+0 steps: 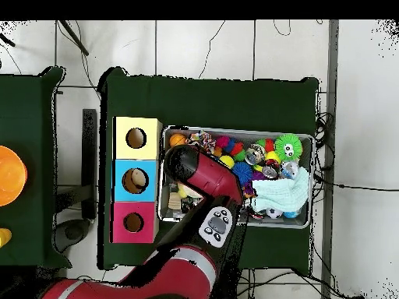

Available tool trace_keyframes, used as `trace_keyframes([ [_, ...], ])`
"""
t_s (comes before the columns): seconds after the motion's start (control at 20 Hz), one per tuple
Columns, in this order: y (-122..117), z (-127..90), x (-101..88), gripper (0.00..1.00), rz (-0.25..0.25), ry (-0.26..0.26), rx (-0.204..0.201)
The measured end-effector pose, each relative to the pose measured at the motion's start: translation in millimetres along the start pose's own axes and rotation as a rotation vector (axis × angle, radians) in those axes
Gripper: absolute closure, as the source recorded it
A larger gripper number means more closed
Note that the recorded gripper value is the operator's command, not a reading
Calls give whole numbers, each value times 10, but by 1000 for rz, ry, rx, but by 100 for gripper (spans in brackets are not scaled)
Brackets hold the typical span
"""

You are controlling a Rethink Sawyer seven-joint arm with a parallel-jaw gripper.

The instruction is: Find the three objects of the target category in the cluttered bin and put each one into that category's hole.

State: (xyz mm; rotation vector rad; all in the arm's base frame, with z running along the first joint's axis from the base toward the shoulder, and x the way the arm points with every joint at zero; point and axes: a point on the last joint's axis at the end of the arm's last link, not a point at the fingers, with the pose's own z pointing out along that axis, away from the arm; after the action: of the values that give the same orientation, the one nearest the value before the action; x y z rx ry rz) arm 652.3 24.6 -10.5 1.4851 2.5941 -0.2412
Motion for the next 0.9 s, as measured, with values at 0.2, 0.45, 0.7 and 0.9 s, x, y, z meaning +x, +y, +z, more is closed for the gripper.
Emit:
trace_keyframes([
  [0.2,5,-51,8,100,-2,13,4],
  [0.45,-54,-371,29,100,-13,123,63],
  [0.7,-78,-867,15,100,-26,263,120],
  [0.9,-29,-1193,-9,100,-28,312,111],
])
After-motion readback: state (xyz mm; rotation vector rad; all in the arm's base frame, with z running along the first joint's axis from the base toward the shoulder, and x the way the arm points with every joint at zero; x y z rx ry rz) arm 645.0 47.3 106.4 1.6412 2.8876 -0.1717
